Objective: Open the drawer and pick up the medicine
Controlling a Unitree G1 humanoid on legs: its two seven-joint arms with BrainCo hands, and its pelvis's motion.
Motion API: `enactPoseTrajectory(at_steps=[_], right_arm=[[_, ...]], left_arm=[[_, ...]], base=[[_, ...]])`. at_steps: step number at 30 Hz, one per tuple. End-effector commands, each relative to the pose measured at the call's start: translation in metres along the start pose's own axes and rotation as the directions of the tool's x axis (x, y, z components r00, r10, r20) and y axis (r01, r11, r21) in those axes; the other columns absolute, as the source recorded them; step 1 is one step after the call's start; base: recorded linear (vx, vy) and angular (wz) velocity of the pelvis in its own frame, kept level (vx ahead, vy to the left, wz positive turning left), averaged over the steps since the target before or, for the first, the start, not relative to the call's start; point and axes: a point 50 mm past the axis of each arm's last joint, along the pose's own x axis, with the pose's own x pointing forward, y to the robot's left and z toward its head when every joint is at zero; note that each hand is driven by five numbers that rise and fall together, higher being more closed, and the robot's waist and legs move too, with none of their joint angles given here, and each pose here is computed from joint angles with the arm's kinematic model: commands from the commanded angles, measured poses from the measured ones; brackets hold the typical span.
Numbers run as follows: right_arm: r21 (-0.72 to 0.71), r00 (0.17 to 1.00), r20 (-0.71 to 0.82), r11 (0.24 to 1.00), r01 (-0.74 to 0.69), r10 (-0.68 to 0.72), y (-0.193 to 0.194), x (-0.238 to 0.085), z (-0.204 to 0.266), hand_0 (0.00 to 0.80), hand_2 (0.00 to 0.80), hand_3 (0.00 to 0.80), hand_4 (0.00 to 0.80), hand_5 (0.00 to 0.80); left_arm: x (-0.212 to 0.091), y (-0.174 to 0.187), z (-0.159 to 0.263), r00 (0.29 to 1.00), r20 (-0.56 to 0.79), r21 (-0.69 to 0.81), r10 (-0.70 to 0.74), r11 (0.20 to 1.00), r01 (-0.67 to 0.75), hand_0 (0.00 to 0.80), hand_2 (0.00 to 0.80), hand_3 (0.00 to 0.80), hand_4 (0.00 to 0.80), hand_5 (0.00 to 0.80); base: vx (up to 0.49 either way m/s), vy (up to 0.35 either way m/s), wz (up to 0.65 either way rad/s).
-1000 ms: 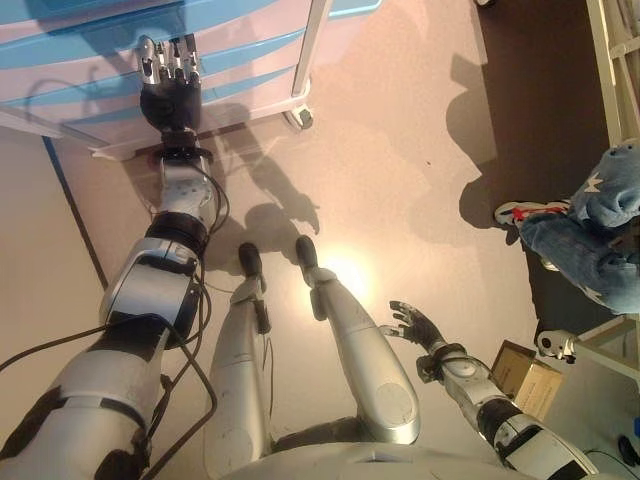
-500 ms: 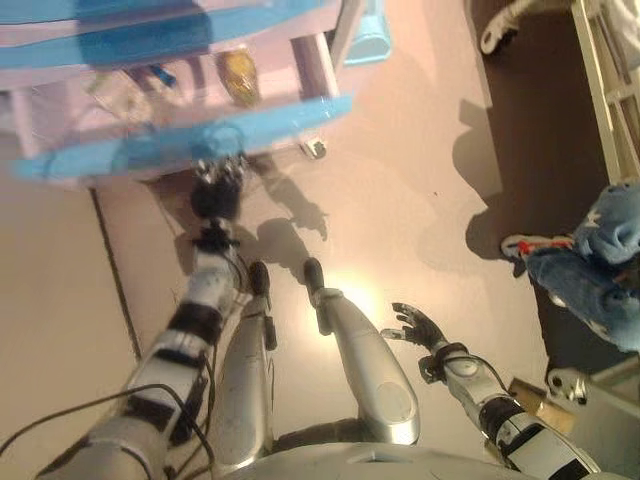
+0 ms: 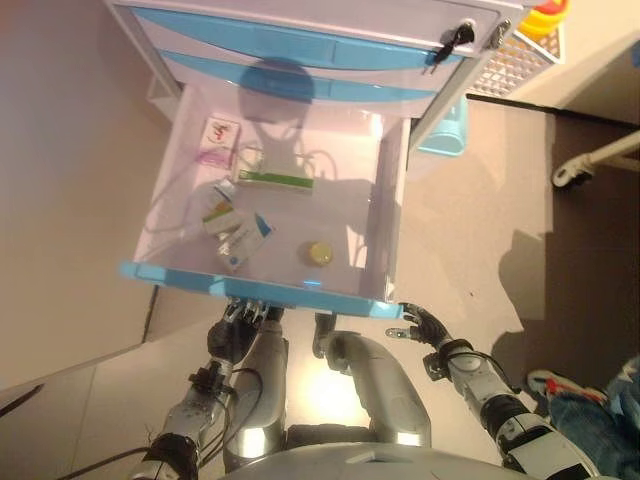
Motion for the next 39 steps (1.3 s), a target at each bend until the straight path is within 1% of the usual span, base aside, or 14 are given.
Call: enactPoseTrajectory(at_steps=[1, 7, 11, 12, 13, 14, 16, 17, 20, 23, 27, 31, 36, 39], right_arm=[[-0.003, 0.992, -0.118, 0.999, 0.041, -0.041, -0.014, -0.019, -0.041, 0.0, 0.0, 0.0, 0.0, 0.0], [-0.012, 0.967, -0.238, 0.996, 0.085, -0.086, -0.011, -0.028, -0.069, 0.0, 0.0, 0.0, 0.0, 0.0], [-0.091, 0.922, -0.359, 0.989, 0.117, -0.142, -0.012, -0.038, -0.09, 0.0, 0.0, 0.0, 0.0, 0.0], [-0.105, 0.914, -0.374, 0.987, 0.125, -0.156, -0.013, -0.039, -0.092, 0.0, 0.0, 0.0, 0.0, 0.0], [-0.125, 0.896, -0.404, 0.981, 0.148, -0.187, -0.014, -0.043, -0.098, 0.0, 0.0, 0.0, 0.0, 0.0], [-0.139, 0.884, -0.421, 0.977, 0.16, -0.204, -0.016, -0.045, -0.101, 0.0, 0.0, 0.0, 0.0, 0.0], [-0.158, 0.847, -0.454, 0.96, 0.23, -0.278, -0.02, -0.054, -0.111, 0.0, 0.0, 0.0, 0.0, 0.0], [-0.159, 0.832, -0.462, 0.952, 0.262, -0.307, -0.023, -0.057, -0.114, 0.0, 0.0, 0.0, 0.0, 0.0], [-0.134, 0.783, -0.463, 0.907, 0.4, -0.414, -0.039, -0.066, -0.118, 0.0, 0.0, 0.0, 0.0, 0.0], [-0.106, 0.715, -0.444, 0.824, 0.556, -0.54, -0.063, -0.075, -0.116, 0.0, 0.0, 0.0, 0.0, 0.0], [-0.049, 0.641, -0.32, 0.688, 0.724, -0.697, -0.109, -0.08, -0.091, 0.0, 0.0, 0.0, 0.0, 0.0], [0.0, 0.566, 0.119, 0.57, 0.821, -0.816, -0.151, -0.073, 0.011, 0.0, 0.0, 0.0, 0.0, 0.0], [-0.091, 0.48, 0.67, 0.579, 0.81, -0.566, -0.133, -0.092, 0.138, 0.0, 0.0, 0.0, 0.0, 0.0], [-0.214, 0.454, 0.837, 0.581, 0.785, -0.305, -0.112, -0.103, 0.197, 0.0, 0.0, 0.0, 0.0, 0.0]], left_arm=[[-0.058, 0.0, -0.025, 0.974, 0.117, -0.147, -0.192, 0.967, 0.208, 0.8, 0.8, 0.8, 0.8, 0.8], [-0.097, 0.024, -0.037, 0.998, 0.032, -0.12, 0.048, 0.992, -0.044, 0.8, 0.8, 0.8, 0.8, 0.8], [-0.101, 0.036, -0.033, 0.971, -0.032, 0.027, 0.236, 0.972, -0.235, 0.769, 0.769, 0.769, 0.769, 0.769], [-0.102, 0.038, -0.032, 0.959, -0.041, 0.066, 0.282, 0.958, -0.279, 0.474, 0.474, 0.474, 0.474, 0.474], [-0.104, 0.044, -0.027, 0.924, -0.05, 0.149, 0.378, 0.918, -0.367, 0.0, 0.0, 0.0, 0.0, 0.0], [-0.106, 0.047, -0.025, 0.892, -0.064, 0.2, 0.448, 0.881, -0.429, 0.0, 0.0, 0.0, 0.0, 0.0], [-0.121, 0.064, -0.012, 0.655, -0.025, 0.455, 0.755, 0.592, -0.665, 0.0, 0.0, 0.0, 0.0, 0.0], [-0.126, 0.067, -0.004, 0.569, 0.017, 0.56, 0.822, 0.464, -0.687, 0.0, 0.0, 0.0, 0.0, 0.0], [-0.137, 0.071, 0.013, 0.396, 0.115, 0.695, 0.911, 0.211, -0.687, 0.0, 0.0, 0.0, 0.0, 0.0], [-0.141, 0.071, 0.026, 0.287, 0.185, 0.805, 0.94, 0.023, -0.593, 0.0, 0.0, 0.0, 0.0, 0.0], [-0.137, 0.072, 0.028, 0.236, 0.195, 0.897, 0.952, -0.076, -0.436, 0.0, 0.0, 0.0, 0.0, 0.0], [-0.141, 0.074, 0.017, 0.195, 0.178, 0.93, 0.964, -0.1, -0.354, 0.0, 0.0, 0.0, 0.0, 0.0], [-0.138, 0.076, 0.006, 0.2, 0.152, 0.92, 0.968, -0.065, -0.388, 0.0, 0.0, 0.0, 0.0, 0.0], [-0.128, 0.076, 0.003, 0.216, 0.143, 0.92, 0.966, -0.05, -0.388, 0.0, 0.0, 0.0, 0.0, 0.0]], base=[[0.083, 0.002, 0.12], [0.055, 0.029, 0.21], [0.051, 0.046, 0.12], [0.055, 0.051, 0.05], [0.054, 0.052, 0.04], [0.074, 0.071, 0.04], [0.075, 0.065, -0.02], [0.046, 0.045, -0.09], [0.042, 0.051, -0.03], [0.038, 0.057, -0.12], [0.001, 0.05, -0.12], [-0.052, 0.106, -0.34], [-0.058, 0.121, -0.41], [-0.065, 0.063, -0.23]])
